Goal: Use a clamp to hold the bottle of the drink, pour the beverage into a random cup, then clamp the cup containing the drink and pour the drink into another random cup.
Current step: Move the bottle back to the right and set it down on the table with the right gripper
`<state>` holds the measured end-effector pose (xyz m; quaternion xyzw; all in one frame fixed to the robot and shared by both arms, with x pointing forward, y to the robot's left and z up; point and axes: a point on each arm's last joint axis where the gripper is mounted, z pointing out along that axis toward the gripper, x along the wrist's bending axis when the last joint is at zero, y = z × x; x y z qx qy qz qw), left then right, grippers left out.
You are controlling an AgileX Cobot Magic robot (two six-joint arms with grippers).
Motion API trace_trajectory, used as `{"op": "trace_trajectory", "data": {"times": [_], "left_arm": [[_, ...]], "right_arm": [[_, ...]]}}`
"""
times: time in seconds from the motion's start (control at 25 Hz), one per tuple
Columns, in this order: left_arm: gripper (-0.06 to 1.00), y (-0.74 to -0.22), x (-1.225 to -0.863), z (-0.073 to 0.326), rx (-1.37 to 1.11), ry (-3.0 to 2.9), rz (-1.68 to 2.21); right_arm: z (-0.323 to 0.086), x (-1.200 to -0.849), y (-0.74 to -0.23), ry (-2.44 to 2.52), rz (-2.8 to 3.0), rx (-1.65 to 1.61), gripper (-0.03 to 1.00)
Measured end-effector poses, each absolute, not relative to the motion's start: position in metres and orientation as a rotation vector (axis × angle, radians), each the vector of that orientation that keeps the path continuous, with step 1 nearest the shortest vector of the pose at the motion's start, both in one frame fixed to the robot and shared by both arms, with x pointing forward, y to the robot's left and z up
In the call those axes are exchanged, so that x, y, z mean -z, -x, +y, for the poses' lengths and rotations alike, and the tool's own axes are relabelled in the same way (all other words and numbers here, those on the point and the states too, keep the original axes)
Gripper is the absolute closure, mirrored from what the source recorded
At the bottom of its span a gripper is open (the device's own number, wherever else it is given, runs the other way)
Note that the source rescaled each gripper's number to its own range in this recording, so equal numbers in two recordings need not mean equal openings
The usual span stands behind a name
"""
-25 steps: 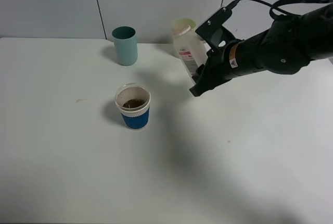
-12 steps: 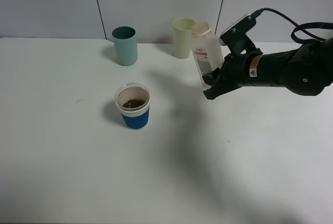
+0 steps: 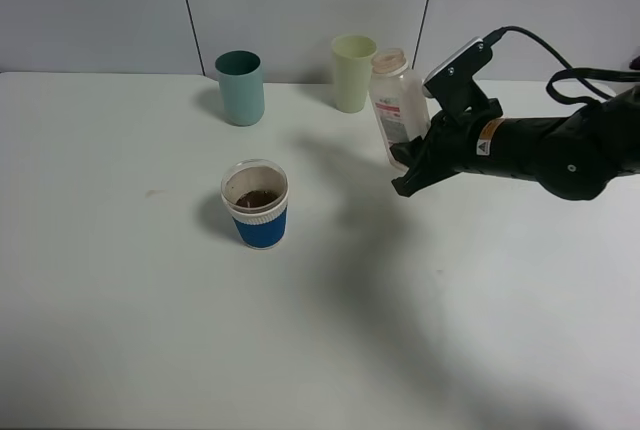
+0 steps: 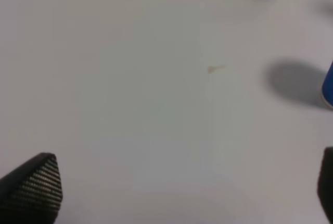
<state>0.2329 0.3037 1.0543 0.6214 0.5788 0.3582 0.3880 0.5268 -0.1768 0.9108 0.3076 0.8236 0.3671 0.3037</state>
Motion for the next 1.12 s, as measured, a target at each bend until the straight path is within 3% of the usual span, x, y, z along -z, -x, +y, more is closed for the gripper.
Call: {"op": "trace_trajectory", "data": {"times": [1.12], "left_arm": [[-0.06,-0.233,-1.054,0.304,-0.911,-1.581,1.473]], "right_arm": [[-0.173,-0.841,-0.541,-0.834,1.985,-1.110,0.96]]}}
